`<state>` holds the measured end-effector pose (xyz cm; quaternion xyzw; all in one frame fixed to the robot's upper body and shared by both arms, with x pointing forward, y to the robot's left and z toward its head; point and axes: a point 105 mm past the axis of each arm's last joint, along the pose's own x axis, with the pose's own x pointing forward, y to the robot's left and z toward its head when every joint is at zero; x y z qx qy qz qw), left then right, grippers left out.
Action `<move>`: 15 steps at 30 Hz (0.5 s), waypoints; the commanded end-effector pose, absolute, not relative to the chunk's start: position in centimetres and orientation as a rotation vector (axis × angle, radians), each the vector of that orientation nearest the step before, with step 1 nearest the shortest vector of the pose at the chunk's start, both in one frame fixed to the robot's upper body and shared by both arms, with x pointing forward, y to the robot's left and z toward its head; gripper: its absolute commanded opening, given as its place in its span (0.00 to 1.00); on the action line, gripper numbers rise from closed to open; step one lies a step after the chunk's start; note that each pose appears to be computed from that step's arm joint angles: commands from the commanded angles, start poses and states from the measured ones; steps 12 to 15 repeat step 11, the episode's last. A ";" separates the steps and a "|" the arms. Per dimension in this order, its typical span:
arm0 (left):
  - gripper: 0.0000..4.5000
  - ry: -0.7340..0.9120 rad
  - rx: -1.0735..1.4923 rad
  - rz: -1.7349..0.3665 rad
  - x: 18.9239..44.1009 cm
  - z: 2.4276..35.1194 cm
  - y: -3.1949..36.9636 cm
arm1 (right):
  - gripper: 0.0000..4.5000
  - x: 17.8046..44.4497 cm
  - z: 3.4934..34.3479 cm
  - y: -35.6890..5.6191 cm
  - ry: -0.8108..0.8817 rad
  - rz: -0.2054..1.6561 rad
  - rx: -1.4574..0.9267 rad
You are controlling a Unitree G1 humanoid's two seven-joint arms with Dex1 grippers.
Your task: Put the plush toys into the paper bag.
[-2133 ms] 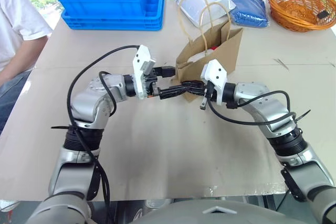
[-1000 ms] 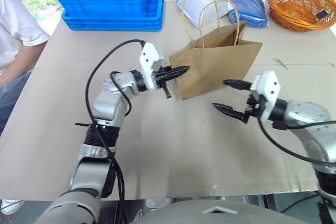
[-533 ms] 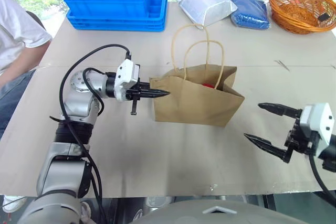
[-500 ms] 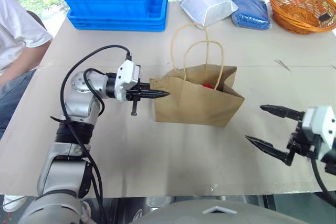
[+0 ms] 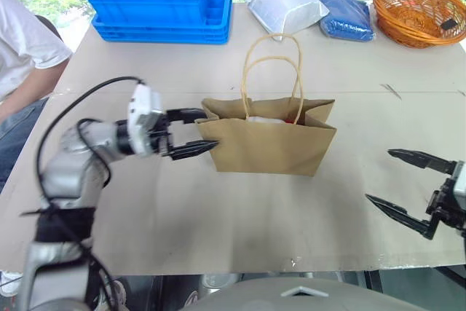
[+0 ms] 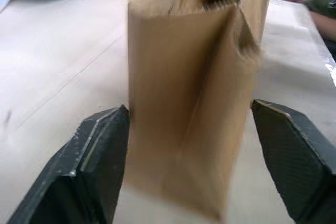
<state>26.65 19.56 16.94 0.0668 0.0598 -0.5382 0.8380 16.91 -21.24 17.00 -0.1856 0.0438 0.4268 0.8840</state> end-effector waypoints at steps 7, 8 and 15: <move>0.91 0.280 0.073 -0.847 20.8 14.5 24.3 | 1.00 15.2 17.4 -26.5 0.198 0.819 -0.454; 0.91 0.305 0.055 -0.829 20.3 14.0 24.6 | 1.00 15.0 17.4 -26.9 0.212 0.816 -0.456; 0.91 0.323 0.043 -0.837 19.7 13.6 24.5 | 1.00 15.2 17.2 -26.9 0.224 0.829 -0.455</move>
